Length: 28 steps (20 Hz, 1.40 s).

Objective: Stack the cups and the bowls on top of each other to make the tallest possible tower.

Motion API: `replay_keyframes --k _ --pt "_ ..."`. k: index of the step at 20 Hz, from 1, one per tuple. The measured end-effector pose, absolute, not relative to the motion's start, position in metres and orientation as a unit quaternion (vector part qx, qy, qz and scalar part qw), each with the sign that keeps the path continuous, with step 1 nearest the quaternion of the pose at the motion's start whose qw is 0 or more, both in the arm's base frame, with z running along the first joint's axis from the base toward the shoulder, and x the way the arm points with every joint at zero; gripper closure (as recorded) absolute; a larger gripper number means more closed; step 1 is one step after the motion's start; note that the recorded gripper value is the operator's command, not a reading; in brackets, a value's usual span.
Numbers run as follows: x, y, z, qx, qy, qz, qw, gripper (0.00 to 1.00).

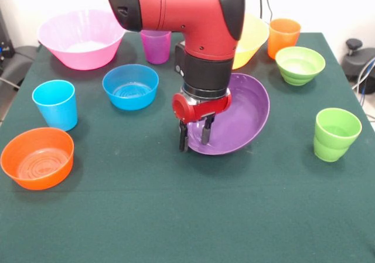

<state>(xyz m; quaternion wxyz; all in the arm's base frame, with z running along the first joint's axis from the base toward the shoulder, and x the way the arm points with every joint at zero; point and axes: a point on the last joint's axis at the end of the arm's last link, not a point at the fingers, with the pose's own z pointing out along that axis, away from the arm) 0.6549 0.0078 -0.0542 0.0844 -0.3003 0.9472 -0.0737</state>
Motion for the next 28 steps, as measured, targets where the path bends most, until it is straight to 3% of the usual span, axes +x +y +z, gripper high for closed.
replay_keyframes --k 20,28 --pt "0.656 0.004 -0.049 -0.302 0.946 -0.082 0.084 1.0" --pt "0.649 -0.013 -0.01 -0.274 0.956 -0.066 0.086 1.0"
